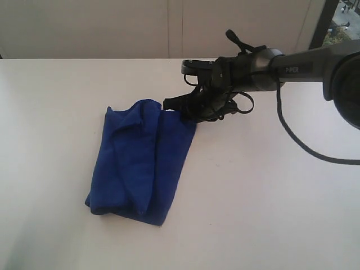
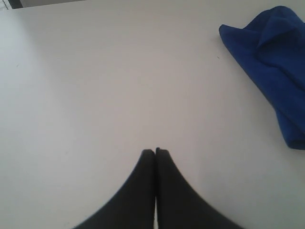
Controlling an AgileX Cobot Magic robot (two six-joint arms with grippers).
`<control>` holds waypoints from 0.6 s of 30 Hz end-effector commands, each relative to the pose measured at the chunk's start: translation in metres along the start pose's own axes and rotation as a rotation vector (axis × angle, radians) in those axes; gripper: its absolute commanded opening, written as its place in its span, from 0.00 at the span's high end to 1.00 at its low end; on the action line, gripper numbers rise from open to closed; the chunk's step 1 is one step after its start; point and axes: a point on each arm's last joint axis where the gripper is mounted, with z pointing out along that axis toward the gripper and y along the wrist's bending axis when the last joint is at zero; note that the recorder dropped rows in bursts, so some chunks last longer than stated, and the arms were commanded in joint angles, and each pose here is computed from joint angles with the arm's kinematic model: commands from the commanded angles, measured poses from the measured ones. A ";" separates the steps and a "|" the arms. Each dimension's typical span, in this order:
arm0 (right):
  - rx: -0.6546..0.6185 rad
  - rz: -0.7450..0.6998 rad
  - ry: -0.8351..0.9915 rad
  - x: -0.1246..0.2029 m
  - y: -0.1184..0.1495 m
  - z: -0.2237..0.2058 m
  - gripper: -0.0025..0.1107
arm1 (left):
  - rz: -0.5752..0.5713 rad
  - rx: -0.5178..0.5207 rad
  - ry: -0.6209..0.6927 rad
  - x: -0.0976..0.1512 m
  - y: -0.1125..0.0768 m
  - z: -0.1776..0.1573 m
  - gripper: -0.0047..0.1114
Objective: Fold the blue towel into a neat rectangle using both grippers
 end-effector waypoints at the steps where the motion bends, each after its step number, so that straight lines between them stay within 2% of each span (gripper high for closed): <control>1: 0.016 -0.008 0.069 0.012 -0.003 0.009 0.63 | -0.009 -0.004 0.000 0.001 0.000 0.000 0.96; 8: 0.021 -0.021 0.061 0.011 -0.003 0.009 0.69 | -0.009 -0.004 0.000 0.001 0.000 0.000 0.96; 9: 0.024 -0.027 0.060 0.011 -0.003 0.009 0.73 | -0.009 -0.004 0.000 0.001 0.000 0.000 0.96; 12: 0.028 -0.040 0.053 0.010 -0.004 0.009 0.95 | -0.009 -0.004 0.000 0.001 0.000 0.000 0.96; 13: 0.027 -0.040 0.048 0.010 -0.004 0.009 0.98 | -0.009 -0.004 0.000 0.001 0.000 0.000 0.96; 18: 0.012 -0.042 -0.015 0.000 0.000 -0.001 0.98 | -0.009 -0.004 0.000 0.001 0.000 0.000 0.96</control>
